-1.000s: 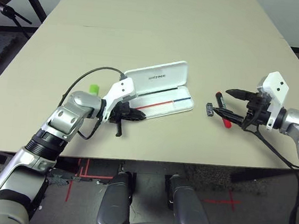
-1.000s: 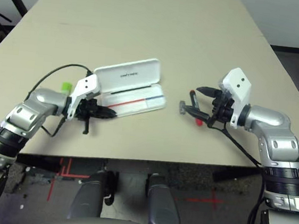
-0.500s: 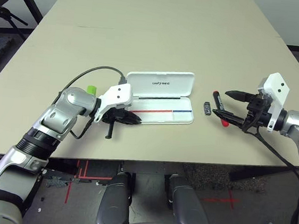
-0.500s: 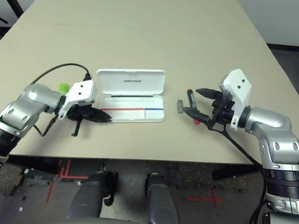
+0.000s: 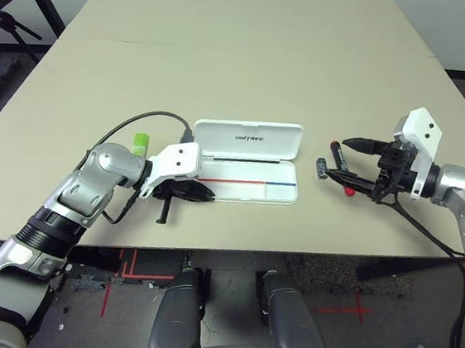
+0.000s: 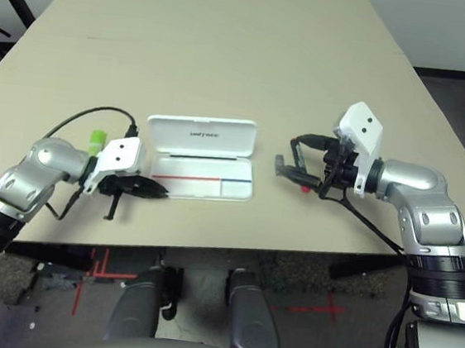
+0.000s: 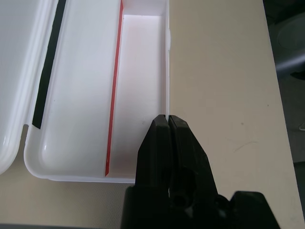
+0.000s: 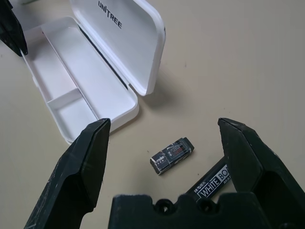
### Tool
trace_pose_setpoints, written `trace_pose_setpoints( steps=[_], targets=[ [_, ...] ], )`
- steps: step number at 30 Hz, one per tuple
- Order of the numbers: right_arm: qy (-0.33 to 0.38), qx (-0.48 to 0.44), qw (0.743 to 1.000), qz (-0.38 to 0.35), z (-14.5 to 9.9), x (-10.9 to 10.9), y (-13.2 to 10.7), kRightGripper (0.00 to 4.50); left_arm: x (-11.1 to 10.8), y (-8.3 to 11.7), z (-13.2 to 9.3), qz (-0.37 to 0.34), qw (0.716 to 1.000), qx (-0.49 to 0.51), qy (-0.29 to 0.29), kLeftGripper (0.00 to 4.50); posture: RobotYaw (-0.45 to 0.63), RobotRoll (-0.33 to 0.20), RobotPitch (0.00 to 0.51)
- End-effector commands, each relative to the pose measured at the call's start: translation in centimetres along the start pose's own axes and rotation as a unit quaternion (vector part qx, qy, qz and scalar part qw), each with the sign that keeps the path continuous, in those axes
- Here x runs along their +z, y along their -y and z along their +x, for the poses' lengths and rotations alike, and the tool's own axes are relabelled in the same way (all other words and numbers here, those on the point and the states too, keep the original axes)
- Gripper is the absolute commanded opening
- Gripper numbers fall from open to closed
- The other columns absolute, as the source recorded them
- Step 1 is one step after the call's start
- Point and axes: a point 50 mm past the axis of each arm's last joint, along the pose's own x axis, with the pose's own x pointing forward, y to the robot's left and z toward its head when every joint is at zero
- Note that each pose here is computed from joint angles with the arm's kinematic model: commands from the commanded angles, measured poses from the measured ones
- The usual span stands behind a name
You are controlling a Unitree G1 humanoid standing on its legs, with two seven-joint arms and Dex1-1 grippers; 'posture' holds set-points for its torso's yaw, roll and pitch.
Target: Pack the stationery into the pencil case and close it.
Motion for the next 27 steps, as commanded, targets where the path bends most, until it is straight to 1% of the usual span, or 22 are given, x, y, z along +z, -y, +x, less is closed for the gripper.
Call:
trace_pose_setpoints(
  steps=[1,7,11,12,13,15,20,21,23,24,27],
  targets=[
    [-0.011,0.01,1.0,-0.003,0.3,-0.2,-0.1,4.5,-1.1,0.5,0.2,-0.024,1.0,0.003,-0.014,0.02,-0.11,0.0,0.165],
    [-0.011,0.012,1.0,-0.001,0.5,-0.5,-0.1,4.5,-1.4,1.1,0.2,-0.033,0.999,0.007,-0.017,0.02,-0.1,0.0,0.165],
    [-0.009,0.013,1.0,0.001,0.6,-0.5,-0.2,4.5,-1.2,1.3,0.1,-0.034,0.999,0.013,-0.012,0.02,-0.1,0.0,0.167],
    [-0.009,0.014,1.0,0.001,0.6,-0.5,-0.2,4.5,-1.1,1.3,0.0,-0.034,0.999,0.015,-0.009,0.36,-0.09,0.0,0.168],
    [-0.008,0.014,1.0,0.001,0.6,-0.5,-0.1,4.5,-1.0,1.3,-0.2,-0.033,0.999,0.015,-0.008,0.58,-0.09,0.0,0.168],
    [-0.008,0.014,1.0,0.0,0.6,-0.5,0.0,4.5,-0.9,1.4,-0.4,-0.028,0.999,0.016,-0.009,1.17,-0.09,0.0,0.167],
    [-0.003,0.016,1.0,0.0,0.6,-0.2,0.1,4.5,0.2,1.6,-1.2,-0.018,1.0,0.013,0.003,3.16,-0.08,0.0,0.166],
    [-0.002,0.017,1.0,0.001,0.6,-0.2,0.1,4.5,0.6,1.7,-1.4,-0.016,1.0,0.011,0.008,3.5,-0.08,0.0,0.166],
    [0.001,0.019,1.0,0.001,0.6,-0.1,0.0,4.5,1.1,1.8,-1.7,-0.012,1.0,0.01,0.017,4.35,-0.08,0.0,0.165],
    [0.008,0.018,1.0,0.004,0.6,0.1,0.1,4.5,1.5,1.8,-2.0,-0.009,1.0,0.012,0.021,4.43,-0.08,0.0,0.165],
    [0.027,0.001,0.999,0.032,0.4,0.6,0.2,4.5,2.7,1.3,-3.1,0.006,0.999,0.032,0.039,4.43,-0.09,0.0,0.163]
  ],
)
